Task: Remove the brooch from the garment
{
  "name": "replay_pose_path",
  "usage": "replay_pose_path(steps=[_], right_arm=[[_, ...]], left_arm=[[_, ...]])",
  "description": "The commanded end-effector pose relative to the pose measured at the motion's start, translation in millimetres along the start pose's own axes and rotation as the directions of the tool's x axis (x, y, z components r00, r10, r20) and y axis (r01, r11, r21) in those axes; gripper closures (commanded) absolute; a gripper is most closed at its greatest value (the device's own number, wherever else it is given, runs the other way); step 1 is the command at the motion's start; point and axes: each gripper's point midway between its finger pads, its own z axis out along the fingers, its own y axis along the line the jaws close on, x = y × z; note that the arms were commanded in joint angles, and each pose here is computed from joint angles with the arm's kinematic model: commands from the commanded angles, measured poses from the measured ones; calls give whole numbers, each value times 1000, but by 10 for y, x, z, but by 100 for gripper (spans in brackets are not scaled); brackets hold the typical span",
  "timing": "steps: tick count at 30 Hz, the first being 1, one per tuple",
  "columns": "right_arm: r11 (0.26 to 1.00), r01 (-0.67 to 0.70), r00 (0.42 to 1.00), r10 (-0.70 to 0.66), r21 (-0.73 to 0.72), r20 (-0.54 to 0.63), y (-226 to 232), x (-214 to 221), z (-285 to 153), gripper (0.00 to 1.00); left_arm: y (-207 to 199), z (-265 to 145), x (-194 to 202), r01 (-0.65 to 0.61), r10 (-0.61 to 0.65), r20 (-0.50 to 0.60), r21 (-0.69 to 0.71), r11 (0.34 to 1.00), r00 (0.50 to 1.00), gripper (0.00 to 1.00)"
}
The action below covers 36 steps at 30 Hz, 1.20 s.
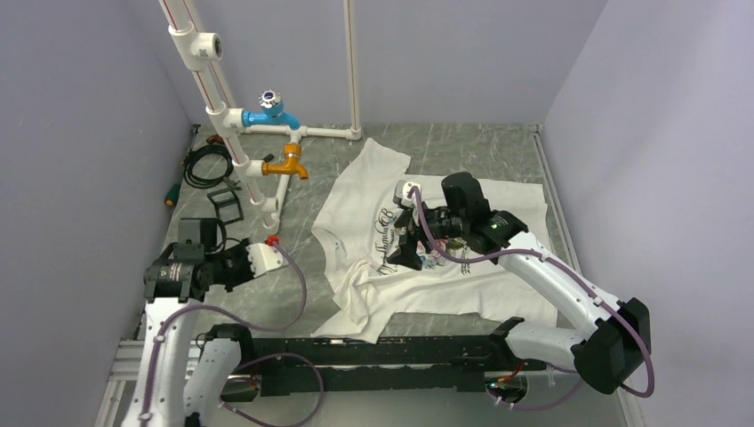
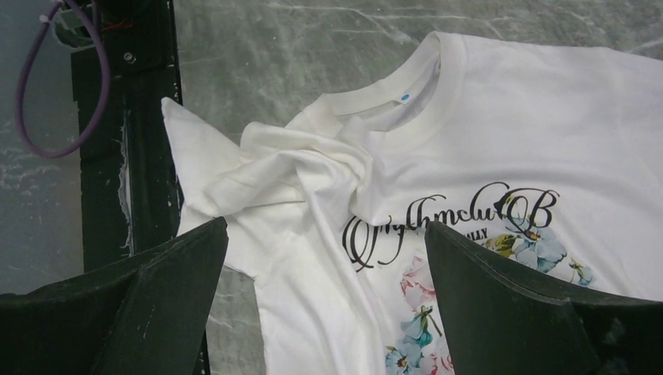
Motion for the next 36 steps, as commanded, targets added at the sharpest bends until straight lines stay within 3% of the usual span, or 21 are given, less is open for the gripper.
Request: replay_pose_path(steps=[1,7,14,17,20,26,30,36], right_arm=[[999,34,999,-34,20,34,-76,-236,-34,0],[999,39,999,-39,24,24,-93,-220,-32,0],[999,31,999,-32,34,9,-109,-157,-22,0],[999,30,1000,-29,42,-8,-130,-106,-13,0],[998,32,999,-31,56,-22,-155,-55,-13,0],[997,23,999,-21,70,-32,-161,20,-15,0],[997,23,999,-21,77,-35,-170,65,-3,0],[996,27,999,-24,87,-39,-200,99,7,0]], left_arm=[[126,-92,436,36,-36,-101,3,999,994,100],[716,-311,865,193,-203,-77,-121,974,976,100],[1366,-475,1176,181,-199,-8,-377,908,980,100],[1415,-439,1191,114,-122,9,-435,893,993,100],[1396,-372,1206,-47,36,-30,-506,861,999,100],[1490,-212,1270,-292,280,-127,-657,695,951,100],[1413,-41,1226,-367,386,-93,-570,735,918,100],[1398,110,1298,-485,498,-135,-541,688,857,100]])
